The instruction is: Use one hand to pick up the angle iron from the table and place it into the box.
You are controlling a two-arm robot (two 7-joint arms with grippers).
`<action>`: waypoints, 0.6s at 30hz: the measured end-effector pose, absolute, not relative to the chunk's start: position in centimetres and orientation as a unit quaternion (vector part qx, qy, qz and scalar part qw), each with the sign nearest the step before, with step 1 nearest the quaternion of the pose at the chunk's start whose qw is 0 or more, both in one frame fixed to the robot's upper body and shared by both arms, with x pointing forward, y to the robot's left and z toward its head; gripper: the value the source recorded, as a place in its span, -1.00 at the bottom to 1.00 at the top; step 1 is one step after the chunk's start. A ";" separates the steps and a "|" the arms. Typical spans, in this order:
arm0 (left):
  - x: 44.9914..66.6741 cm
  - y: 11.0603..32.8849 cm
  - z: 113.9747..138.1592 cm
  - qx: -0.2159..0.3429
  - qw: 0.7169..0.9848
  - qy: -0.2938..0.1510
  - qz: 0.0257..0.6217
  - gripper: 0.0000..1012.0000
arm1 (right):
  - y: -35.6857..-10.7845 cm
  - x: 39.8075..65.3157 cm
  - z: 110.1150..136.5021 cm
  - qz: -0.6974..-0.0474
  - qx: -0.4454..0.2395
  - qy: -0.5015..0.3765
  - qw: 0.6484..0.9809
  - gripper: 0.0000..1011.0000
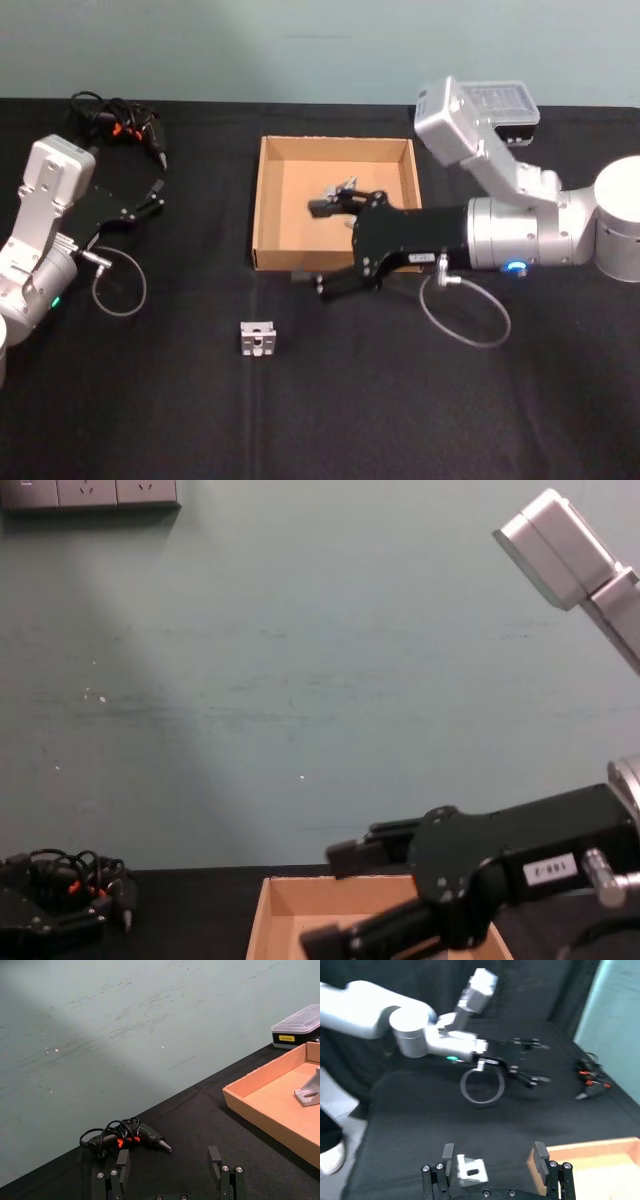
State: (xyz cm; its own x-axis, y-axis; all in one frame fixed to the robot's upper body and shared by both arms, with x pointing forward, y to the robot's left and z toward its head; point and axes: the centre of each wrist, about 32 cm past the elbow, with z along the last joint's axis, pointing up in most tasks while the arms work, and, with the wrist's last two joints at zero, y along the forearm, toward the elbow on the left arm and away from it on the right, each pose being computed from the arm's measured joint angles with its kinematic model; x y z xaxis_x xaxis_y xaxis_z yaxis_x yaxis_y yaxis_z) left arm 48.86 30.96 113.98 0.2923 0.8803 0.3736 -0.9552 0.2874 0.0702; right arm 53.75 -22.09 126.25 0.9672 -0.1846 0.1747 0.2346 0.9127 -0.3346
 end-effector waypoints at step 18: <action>48.9 31.0 114.0 0.141 0.791 -0.132 0.580 1.00 | -19.6 51.7 125.1 -0.041 -0.210 -0.089 0.973 0.98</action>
